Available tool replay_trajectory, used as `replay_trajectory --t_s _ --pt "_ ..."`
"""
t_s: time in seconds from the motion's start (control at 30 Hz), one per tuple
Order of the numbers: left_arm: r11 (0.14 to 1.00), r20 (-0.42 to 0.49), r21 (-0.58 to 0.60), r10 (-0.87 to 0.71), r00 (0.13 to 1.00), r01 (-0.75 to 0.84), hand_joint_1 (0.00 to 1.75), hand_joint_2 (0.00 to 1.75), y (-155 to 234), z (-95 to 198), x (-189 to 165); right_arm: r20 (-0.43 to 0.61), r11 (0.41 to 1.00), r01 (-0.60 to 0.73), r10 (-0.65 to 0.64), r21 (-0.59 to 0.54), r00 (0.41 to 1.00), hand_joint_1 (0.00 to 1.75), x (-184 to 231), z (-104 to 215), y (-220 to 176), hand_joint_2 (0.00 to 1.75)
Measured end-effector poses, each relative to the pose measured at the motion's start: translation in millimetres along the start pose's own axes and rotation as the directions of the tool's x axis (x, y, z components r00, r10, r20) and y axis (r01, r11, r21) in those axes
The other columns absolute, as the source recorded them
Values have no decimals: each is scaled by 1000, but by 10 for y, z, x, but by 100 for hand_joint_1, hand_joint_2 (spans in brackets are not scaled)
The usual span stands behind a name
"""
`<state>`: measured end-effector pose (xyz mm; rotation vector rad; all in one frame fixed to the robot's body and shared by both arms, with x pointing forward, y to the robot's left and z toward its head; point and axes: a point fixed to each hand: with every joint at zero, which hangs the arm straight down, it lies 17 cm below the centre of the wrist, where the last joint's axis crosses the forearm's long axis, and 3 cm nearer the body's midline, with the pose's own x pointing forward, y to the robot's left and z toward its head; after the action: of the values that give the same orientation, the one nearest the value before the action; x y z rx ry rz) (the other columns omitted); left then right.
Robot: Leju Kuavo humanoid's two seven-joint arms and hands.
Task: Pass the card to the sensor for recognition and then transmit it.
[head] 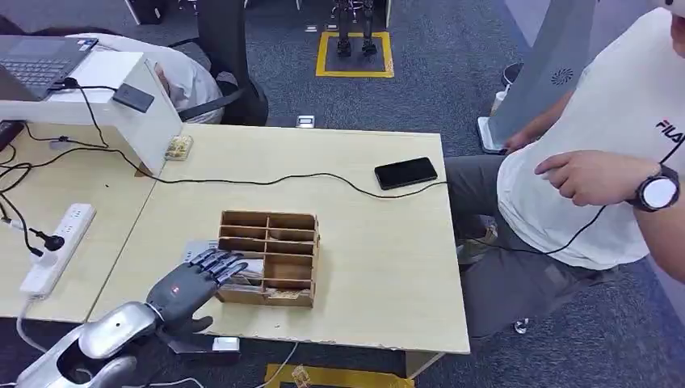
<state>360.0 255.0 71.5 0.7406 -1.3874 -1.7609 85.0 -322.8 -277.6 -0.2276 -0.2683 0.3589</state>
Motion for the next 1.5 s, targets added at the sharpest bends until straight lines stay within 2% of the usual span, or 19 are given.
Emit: replay_trajectory --t_s 0.43,0.47,0.5,0.53,1.5 --pt "1000 -38 0 -1 999 1 0 175 -47 73 -100 -1 1000 0 0 0 1000 0 -1 0 0 175" --pt "1000 -39 1 -1 999 1 49 175 -46 74 -101 -1 1000 0 0 0 1000 0 0 0 0 175" --pt "1000 -40 2 3 999 -3 150 175 -48 77 -103 -1 1000 0 0 0 1000 0 -2 0 0 175" --pt "1000 -41 2 11 999 -11 175 175 -53 84 -105 -1 1000 0 0 0 1000 0 -3 0 0 175" --pt "999 -33 -11 48 998 -49 175 175 -98 284 -187 0 1000 -3 3 1 1000 0 -2 0 1 175"
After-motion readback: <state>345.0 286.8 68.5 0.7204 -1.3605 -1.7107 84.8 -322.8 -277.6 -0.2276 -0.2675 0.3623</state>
